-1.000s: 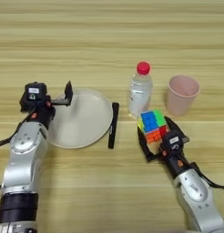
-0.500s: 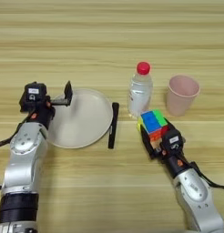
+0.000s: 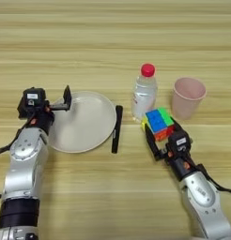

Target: Move the objects on the table

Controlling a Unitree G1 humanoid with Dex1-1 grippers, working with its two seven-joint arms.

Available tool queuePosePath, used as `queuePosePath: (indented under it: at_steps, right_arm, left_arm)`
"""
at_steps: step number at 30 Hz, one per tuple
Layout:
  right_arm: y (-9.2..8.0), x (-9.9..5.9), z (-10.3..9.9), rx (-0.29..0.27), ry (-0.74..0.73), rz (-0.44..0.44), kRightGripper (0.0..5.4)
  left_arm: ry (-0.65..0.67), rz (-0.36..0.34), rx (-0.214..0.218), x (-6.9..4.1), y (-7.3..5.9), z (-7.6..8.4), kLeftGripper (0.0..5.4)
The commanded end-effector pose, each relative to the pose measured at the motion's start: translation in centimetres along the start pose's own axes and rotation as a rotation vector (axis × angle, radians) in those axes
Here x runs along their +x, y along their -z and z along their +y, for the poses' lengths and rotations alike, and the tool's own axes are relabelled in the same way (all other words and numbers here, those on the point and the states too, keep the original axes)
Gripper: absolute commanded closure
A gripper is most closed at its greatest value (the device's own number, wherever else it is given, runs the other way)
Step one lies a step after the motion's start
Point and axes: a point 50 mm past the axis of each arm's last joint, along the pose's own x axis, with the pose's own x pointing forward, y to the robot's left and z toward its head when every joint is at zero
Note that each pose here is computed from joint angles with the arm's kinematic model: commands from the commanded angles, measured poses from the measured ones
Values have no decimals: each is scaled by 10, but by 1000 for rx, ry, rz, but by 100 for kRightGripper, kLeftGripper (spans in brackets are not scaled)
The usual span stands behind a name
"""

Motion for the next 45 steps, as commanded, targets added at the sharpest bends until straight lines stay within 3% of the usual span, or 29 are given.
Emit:
queuePosePath:
  at_steps: [1,13,31,45]
  right_arm:
    - [-7,4,5,10,-14,-16,207]
    - [-23,17,37,63,-148,-59,207]
    - [-35,63,66,65,-279,-52,207]
    - [-30,99,86,172,-376,-43,207]
  left_arm:
    - [-7,-18,15,3,-3,0,0]
    - [-10,-26,13,4,-4,1,0]
    - [-22,-26,11,2,-3,-3,0]
    - [-37,-24,15,-1,-2,-3,0]
